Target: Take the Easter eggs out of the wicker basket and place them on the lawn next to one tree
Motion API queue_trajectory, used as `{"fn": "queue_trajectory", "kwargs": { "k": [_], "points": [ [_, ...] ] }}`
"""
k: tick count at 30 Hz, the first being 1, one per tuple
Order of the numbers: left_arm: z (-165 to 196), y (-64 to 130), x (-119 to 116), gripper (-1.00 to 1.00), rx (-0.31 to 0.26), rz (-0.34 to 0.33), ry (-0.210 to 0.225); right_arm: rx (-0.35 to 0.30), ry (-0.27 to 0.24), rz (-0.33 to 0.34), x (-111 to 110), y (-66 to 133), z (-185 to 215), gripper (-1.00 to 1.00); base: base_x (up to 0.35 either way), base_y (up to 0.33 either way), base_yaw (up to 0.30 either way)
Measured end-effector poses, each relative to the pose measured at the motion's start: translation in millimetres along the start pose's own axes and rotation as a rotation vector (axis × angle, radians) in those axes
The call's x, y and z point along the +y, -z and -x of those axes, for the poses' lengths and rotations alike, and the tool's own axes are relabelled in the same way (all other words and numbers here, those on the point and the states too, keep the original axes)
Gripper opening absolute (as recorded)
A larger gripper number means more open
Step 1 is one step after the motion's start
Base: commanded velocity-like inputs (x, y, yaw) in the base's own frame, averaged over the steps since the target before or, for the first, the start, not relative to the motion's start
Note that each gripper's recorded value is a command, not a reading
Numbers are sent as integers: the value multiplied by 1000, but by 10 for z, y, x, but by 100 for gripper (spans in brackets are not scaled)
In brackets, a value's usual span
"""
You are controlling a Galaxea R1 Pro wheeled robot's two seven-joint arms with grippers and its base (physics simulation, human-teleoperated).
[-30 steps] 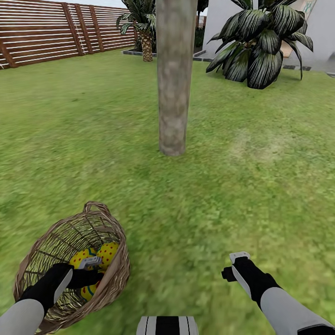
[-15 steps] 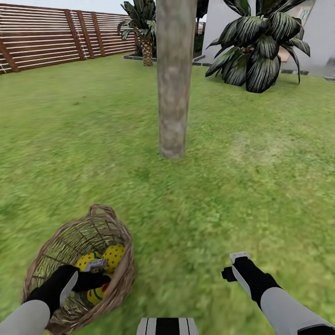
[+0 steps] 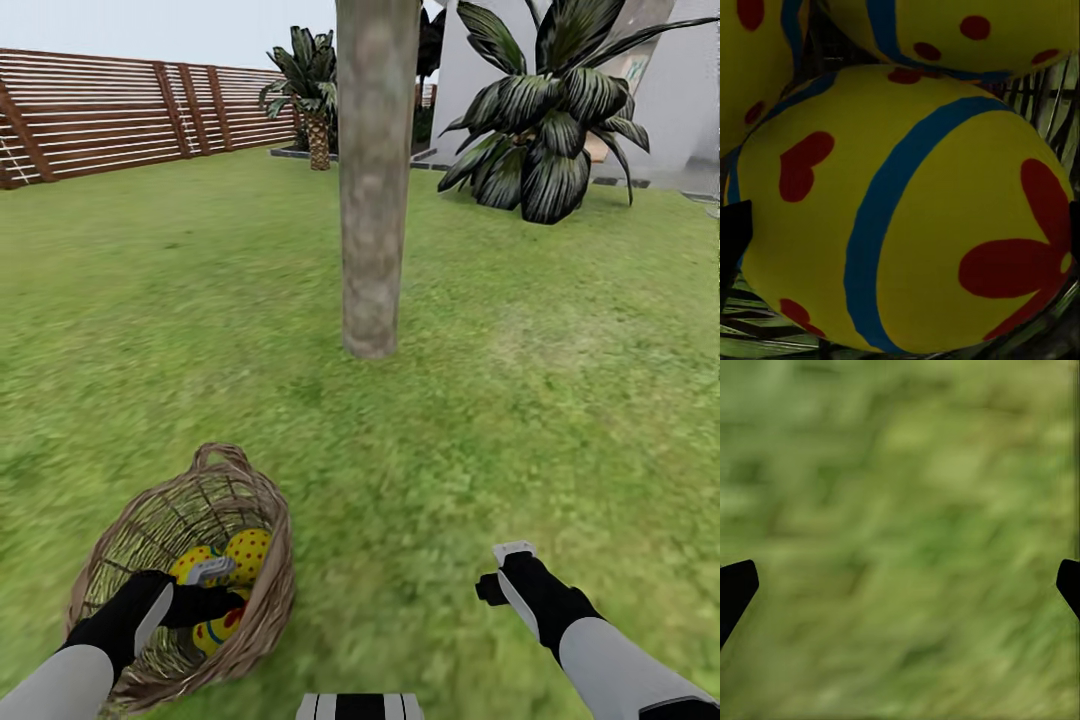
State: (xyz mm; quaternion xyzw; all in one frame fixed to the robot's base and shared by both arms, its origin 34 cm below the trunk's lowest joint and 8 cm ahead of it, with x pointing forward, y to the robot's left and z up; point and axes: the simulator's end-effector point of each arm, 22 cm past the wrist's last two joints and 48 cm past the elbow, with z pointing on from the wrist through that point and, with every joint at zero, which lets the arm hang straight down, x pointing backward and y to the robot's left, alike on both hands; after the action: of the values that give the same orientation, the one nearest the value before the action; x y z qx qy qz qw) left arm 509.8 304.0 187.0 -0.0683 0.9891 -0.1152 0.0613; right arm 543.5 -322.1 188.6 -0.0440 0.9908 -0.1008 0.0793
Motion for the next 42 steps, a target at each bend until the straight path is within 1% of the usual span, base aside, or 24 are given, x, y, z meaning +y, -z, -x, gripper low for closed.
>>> {"fn": "queue_trajectory", "kwargs": {
  "k": [12, 14, 16, 17, 20, 22, 26, 29, 30, 33, 38, 41, 42],
  "points": [
    [167, 199, -68, -100, -46, -7, -9, -47, -9, -2, -34, 211, 179, 100, 0, 0, 0],
    [197, 233, -29, -100, -54, 15, -8, -55, -10, -3, -44, 247, 208, 100, 0, 0, 0],
    [231, 275, 93, -100, -64, 76, -6, -63, -12, -4, -57, 283, 238, 100, 0, 0, 0],
    [248, 293, 90, -100, -69, 78, -7, -67, -13, -4, -62, 301, 251, 100, -69, 137, 0],
    [289, 345, 60, -100, -81, 69, 1, -79, -15, -5, -76, 355, 294, 100, -38, 244, 0],
    [315, 378, 52, -100, -89, 74, -9, -88, -17, -6, -87, 393, 323, 100, -3, 62, 0],
    [382, 454, 27, -100, -109, 70, -12, -103, -19, -9, -110, 466, 376, 100, -15, 42, 0],
    [418, 506, 12, -100, -120, 68, -13, -115, -21, -9, -118, 522, 418, 100, -100, 250, 0],
    [432, 523, -8, -100, -125, 61, -6, -119, -22, -8, -119, 541, 431, 100, -100, 274, 0],
    [466, 573, -30, -100, -136, 61, -13, -131, -24, -10, -132, 598, 471, 100, -77, 236, 0],
    [523, 660, -65, -100, -155, 59, -20, -151, -28, -12, -160, 696, 536, 100, -5, 20, 0],
    [537, 674, -197, -100, -162, 44, -29, -163, -29, -13, -170, 754, 574, 100, 0, 0, 0],
    [547, 690, -208, -100, -165, 43, -31, -167, -29, -12, -165, 775, 588, 100, 0, 0, 0]
  ]
}}
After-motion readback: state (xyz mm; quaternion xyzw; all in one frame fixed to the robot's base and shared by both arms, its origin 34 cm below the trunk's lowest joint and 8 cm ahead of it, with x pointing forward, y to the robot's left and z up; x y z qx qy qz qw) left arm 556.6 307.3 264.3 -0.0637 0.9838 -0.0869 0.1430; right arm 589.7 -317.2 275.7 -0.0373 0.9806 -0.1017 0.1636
